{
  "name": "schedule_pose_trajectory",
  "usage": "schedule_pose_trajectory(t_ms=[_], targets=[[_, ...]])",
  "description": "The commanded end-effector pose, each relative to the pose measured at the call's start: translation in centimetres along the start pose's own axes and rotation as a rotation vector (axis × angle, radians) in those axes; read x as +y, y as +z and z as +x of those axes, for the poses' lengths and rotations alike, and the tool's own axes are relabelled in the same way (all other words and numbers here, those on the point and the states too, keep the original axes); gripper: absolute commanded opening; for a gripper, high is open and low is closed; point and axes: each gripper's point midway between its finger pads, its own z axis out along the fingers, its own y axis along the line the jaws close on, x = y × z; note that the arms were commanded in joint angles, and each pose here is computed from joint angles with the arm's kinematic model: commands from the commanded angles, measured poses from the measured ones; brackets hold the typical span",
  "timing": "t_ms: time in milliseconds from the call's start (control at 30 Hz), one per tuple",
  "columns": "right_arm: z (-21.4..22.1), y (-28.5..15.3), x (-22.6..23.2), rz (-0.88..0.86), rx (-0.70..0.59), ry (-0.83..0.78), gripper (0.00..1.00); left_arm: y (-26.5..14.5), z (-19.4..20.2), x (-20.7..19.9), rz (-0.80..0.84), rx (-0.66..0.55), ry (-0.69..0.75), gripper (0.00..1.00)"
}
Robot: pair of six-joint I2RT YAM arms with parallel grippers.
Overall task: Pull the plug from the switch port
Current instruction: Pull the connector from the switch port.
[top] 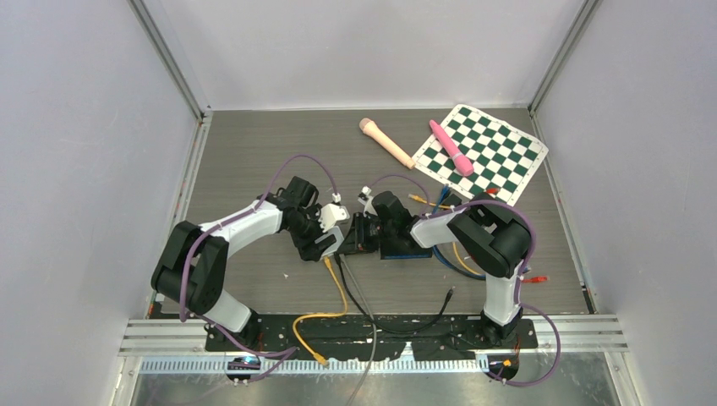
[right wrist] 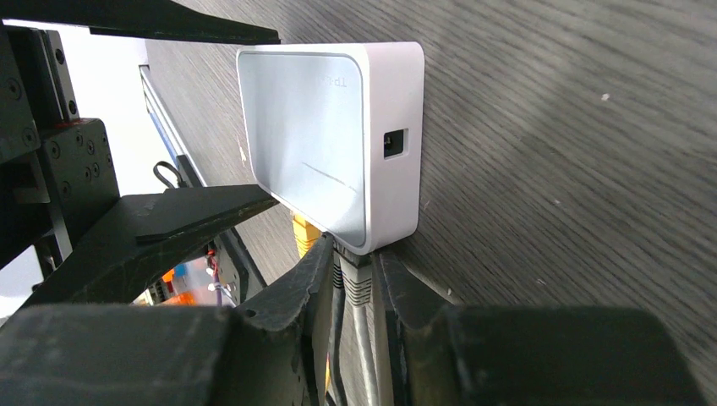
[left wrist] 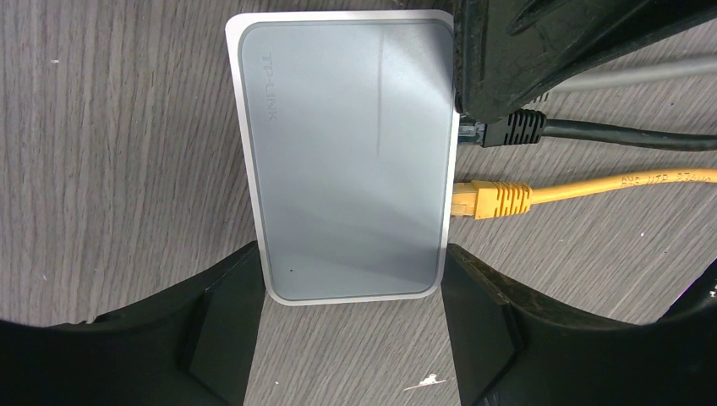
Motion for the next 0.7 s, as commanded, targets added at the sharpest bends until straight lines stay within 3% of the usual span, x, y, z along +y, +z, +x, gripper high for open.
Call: schedule_pose_trajectory(t_ms=[0,267,667], targets=[[-0.2,-0.11,-0.23,0.036,-0.011,-0.035,0.14,0.95,-0.2,-1.32,0.079,-0.021,-0.011,0.16],[-0.05,-0.24,-0.16,0.036,0.005,-0.064,0.06,0.93,-0.33,-1.18,0.073,-0.038,-0.022,0.13],[0.47,-0.37,-0.35,0.034,0.033,-0.099,0.05,0.72,-0.62,-1.06,0.074,-0.085,-0.031,0.12]])
